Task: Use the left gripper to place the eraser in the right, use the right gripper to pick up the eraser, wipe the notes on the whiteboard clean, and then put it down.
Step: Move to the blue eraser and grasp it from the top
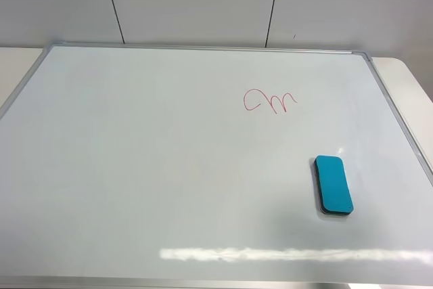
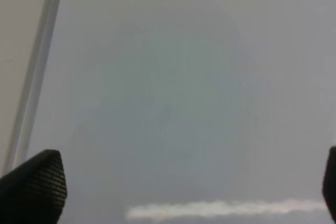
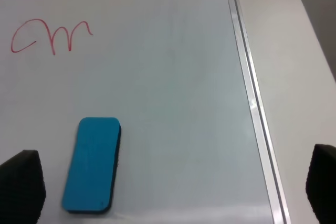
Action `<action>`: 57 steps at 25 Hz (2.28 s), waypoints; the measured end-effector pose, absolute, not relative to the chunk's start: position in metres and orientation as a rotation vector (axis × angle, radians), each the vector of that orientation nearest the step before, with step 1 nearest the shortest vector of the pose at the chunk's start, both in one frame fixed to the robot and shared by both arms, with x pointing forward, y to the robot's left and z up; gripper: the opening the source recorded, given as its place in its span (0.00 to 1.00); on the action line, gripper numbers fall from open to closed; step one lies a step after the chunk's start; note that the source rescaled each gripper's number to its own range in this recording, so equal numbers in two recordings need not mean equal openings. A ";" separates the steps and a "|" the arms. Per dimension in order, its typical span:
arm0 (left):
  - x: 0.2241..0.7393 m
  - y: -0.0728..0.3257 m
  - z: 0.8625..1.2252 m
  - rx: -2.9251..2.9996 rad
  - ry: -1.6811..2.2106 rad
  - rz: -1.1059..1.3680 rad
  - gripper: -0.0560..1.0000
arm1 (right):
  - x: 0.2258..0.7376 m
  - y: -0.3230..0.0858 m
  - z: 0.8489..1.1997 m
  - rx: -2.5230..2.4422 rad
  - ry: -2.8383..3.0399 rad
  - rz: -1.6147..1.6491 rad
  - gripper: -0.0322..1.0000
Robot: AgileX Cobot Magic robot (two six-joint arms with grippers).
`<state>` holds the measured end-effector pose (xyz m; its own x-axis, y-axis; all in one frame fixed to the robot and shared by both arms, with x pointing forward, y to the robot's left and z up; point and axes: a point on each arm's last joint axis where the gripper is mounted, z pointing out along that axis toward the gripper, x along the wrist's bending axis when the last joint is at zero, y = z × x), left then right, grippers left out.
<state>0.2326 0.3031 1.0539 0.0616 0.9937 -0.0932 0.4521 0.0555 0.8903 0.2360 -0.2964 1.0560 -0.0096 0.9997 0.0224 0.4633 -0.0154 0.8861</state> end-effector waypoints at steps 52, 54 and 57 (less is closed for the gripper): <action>0.233 0.303 1.054 1.515 1.509 0.831 1.00 | 0.463 -0.212 0.911 2.313 2.076 0.194 1.00; 0.233 0.303 1.054 1.515 1.509 0.831 1.00 | 0.463 -0.211 0.905 2.319 2.086 0.157 1.00; 0.233 0.303 1.054 1.515 1.509 0.831 1.00 | 0.462 -0.209 0.902 2.311 2.103 0.140 1.00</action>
